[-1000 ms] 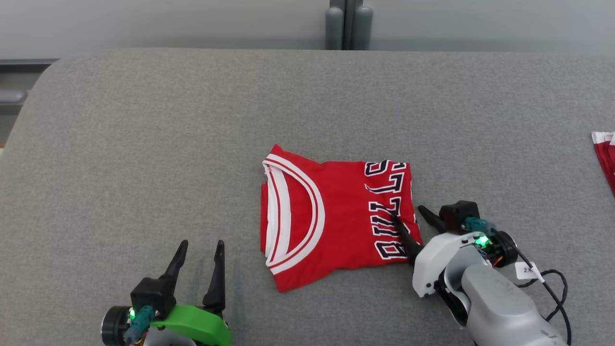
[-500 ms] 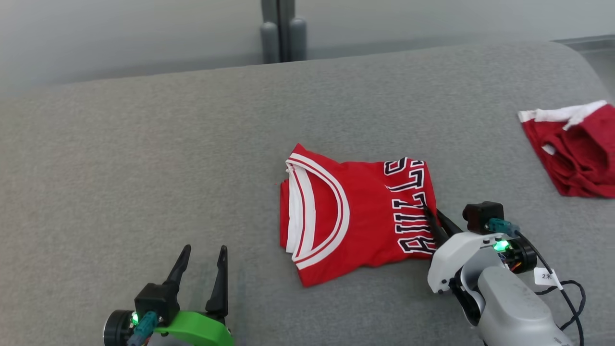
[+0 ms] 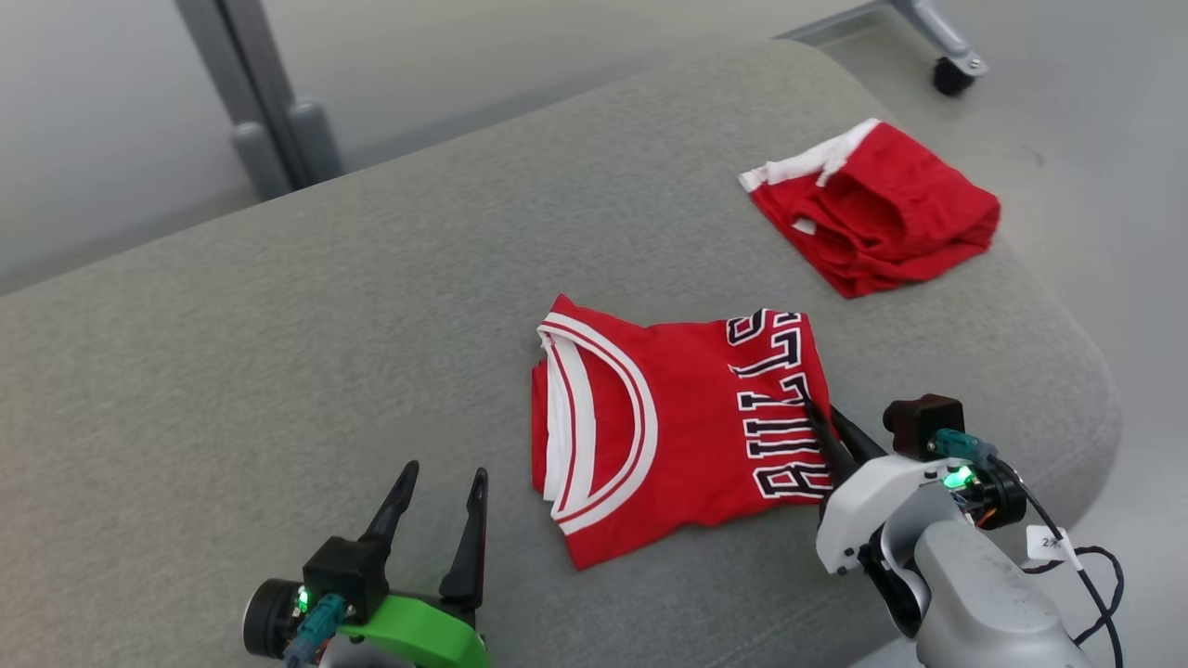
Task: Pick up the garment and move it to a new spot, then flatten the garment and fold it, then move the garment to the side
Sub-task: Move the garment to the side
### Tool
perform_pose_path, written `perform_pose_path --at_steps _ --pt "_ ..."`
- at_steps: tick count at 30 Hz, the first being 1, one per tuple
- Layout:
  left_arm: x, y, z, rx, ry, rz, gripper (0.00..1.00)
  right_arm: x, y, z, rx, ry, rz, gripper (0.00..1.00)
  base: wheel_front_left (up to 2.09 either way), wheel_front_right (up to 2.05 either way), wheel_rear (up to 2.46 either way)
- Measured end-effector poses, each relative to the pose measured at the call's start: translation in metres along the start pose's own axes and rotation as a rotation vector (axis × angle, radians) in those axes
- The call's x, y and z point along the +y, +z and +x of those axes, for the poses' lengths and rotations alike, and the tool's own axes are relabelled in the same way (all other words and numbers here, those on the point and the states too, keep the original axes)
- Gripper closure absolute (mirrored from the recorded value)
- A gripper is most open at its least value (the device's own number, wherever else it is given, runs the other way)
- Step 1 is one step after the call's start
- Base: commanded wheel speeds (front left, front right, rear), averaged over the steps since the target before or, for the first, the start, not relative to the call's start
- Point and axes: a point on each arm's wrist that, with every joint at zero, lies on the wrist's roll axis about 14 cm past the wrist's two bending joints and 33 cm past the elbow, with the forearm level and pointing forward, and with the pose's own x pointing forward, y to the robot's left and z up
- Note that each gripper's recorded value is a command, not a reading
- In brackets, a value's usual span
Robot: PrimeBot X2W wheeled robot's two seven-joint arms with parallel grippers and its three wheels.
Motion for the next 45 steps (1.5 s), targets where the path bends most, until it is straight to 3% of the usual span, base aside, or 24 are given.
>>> perform_pose_path --at_steps 6,12,18,23,29,34,35,36,45 --pt "-0.04 -0.005 0.022 0.018 -0.139 -0.002 0.0 -0.04 0.009 -0.025 -0.04 -0.116 0.018 1.0 0.0 0.0 0.0" --pt "-0.053 -0.015 0.036 0.043 -0.192 -0.002 0.0 -0.056 0.019 -0.031 -0.06 -0.154 -0.013 1.0 0.0 0.0 0.0" --pt "-0.038 -0.024 0.049 0.054 -0.187 0.008 0.0 -0.044 0.079 0.015 -0.152 -0.087 -0.135 1.0 0.0 0.0 0.0" --pt "-0.014 -0.03 0.056 0.058 -0.159 0.015 0.0 -0.048 0.12 0.056 -0.185 -0.094 -0.255 1.0 0.0 0.0 0.0" --pt "0.017 -0.034 0.06 0.057 -0.106 0.016 0.0 -0.105 0.15 0.082 -0.134 -0.247 -0.425 1.0 0.0 0.0 0.0" --pt "0.04 -0.038 0.057 0.064 -0.051 0.013 0.0 -0.153 0.159 0.082 -0.089 -0.402 -0.478 1.0 0.0 0.0 0.0" --pt "0.046 -0.04 0.055 0.068 -0.034 0.011 0.0 -0.157 0.159 0.083 -0.089 -0.421 -0.49 0.55 0.0 0.0 0.0" --pt "0.051 -0.042 0.053 0.072 -0.019 0.01 0.0 -0.157 0.157 0.086 -0.09 -0.432 -0.488 0.03 0.0 0.0 0.0" --pt "0.075 -0.041 0.04 0.077 0.068 0.014 0.0 -0.129 0.14 0.099 -0.161 -0.405 -0.414 0.0 0.0 0.0 0.0"
